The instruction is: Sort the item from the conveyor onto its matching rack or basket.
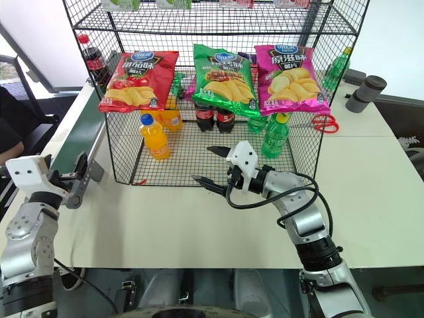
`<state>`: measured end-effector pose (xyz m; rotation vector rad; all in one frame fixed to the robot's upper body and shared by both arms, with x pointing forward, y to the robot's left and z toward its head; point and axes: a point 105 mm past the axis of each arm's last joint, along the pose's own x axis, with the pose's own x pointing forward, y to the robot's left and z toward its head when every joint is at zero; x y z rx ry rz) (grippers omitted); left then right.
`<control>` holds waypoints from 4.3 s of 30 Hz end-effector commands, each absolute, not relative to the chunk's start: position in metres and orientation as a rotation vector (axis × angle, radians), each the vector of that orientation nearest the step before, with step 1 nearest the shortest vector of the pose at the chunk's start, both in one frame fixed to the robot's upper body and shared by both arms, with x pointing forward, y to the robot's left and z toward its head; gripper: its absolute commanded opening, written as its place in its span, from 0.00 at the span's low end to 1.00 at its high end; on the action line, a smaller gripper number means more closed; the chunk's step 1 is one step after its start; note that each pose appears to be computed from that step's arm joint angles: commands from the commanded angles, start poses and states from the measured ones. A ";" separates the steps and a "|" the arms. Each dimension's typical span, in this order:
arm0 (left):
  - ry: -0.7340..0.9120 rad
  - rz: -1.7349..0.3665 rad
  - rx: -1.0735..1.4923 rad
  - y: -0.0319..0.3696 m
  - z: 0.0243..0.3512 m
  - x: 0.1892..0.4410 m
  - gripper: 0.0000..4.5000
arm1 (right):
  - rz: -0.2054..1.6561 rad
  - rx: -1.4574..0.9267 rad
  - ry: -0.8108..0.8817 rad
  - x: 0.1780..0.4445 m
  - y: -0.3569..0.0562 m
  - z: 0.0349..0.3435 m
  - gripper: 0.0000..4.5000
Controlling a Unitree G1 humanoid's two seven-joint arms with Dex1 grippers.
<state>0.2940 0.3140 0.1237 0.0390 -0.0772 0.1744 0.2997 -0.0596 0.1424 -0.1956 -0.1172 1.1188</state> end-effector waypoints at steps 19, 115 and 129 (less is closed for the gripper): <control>-0.107 0.294 0.049 0.332 0.131 0.295 1.00 | 1.152 -0.190 -0.163 0.293 -0.048 0.151 0.98; -0.241 0.364 0.062 0.361 0.167 0.282 0.81 | 1.185 -0.182 -0.144 0.288 -0.043 0.143 1.00; -0.464 -0.132 0.012 0.290 0.265 0.269 0.72 | 1.186 -0.196 -0.148 0.292 -0.053 0.154 1.00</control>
